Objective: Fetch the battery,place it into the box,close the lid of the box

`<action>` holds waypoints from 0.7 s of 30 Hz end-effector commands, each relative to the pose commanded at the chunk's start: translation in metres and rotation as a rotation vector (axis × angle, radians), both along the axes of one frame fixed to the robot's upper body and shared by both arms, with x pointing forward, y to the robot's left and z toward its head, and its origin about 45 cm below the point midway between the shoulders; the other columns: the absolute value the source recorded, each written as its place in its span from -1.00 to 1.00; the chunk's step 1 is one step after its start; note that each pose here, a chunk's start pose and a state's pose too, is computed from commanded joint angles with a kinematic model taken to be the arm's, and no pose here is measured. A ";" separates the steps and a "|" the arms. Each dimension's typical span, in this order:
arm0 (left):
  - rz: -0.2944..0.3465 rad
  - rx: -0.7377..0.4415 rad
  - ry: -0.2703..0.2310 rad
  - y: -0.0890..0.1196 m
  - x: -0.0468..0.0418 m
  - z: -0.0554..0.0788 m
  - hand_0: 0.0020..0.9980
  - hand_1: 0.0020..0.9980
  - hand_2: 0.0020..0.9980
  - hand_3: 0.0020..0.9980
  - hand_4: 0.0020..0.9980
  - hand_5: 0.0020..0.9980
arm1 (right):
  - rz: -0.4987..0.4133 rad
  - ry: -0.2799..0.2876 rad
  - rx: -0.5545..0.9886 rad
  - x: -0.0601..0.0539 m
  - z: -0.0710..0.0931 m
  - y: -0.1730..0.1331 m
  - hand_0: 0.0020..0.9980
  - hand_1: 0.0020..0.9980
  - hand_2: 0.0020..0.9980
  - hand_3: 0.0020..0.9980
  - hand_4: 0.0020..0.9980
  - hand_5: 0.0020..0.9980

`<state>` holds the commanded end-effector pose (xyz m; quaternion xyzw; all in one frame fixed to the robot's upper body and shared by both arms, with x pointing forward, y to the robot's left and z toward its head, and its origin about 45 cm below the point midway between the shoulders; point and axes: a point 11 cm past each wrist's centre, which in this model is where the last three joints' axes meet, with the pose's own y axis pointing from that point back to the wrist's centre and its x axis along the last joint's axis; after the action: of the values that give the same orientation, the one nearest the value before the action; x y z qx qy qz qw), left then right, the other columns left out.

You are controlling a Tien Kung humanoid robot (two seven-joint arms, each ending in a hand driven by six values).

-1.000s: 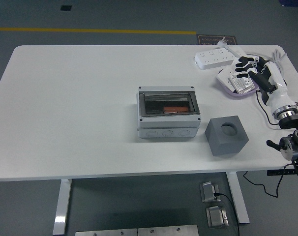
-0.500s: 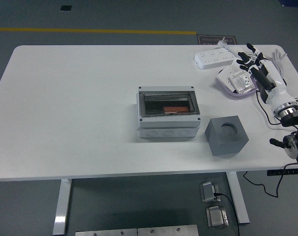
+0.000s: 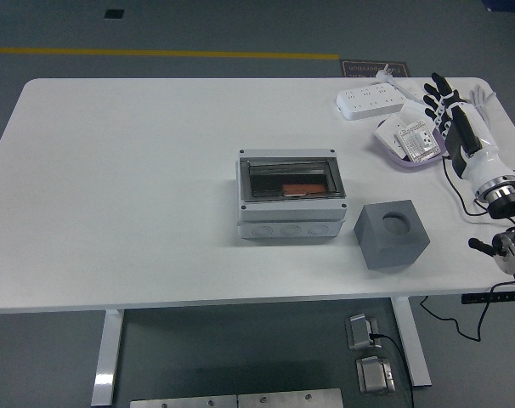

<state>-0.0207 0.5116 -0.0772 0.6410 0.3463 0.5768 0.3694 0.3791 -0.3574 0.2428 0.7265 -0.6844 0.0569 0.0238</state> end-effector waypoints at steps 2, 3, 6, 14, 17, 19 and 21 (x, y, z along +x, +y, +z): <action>0.001 -0.002 -0.002 -0.001 0.0002 0.000 -0.14 0.13 0.04 -0.02 -0.75 -1.00 | -0.009 -0.014 0.049 -0.001 -0.001 -0.001 1.00 1.00 1.00 1.00 1.00 1.00; 0.002 -0.003 -0.002 -0.002 0.0002 -0.001 -0.14 0.13 0.04 -0.02 -0.75 -1.00 | -0.013 -0.018 0.074 -0.001 -0.002 -0.001 1.00 1.00 1.00 1.00 1.00 1.00; 0.003 -0.006 -0.003 -0.003 0.0005 -0.002 -0.14 0.13 0.04 -0.02 -0.75 -1.00 | -0.023 -0.015 0.134 -0.002 -0.004 -0.001 1.00 1.00 1.00 1.00 1.00 1.00; 0.003 -0.007 -0.006 -0.005 0.0013 -0.003 -0.13 0.13 0.04 -0.02 -0.75 -1.00 | -0.032 0.015 0.157 -0.003 -0.008 0.003 1.00 0.93 0.96 1.00 1.00 1.00; 0.004 -0.007 -0.006 -0.006 0.0007 -0.003 -0.13 0.13 0.04 -0.02 -0.75 -1.00 | -0.029 0.011 0.159 -0.003 -0.006 0.004 1.00 0.93 0.96 1.00 1.00 1.00; 0.006 -0.007 -0.005 -0.006 0.0001 -0.003 -0.13 0.13 0.04 -0.02 -0.75 -1.00 | -0.030 0.007 0.160 -0.003 -0.004 0.004 1.00 0.93 0.96 1.00 1.00 1.00; 0.007 -0.007 -0.005 -0.006 -0.0003 -0.003 -0.13 0.13 0.04 -0.02 -0.75 -1.00 | -0.031 0.006 0.158 -0.003 -0.003 0.004 1.00 0.95 0.96 1.00 1.00 1.00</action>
<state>-0.0210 0.5055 -0.0804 0.6371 0.3497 0.5785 0.3703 0.3761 -0.3535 0.2395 0.7158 -0.6977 0.0000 -0.0307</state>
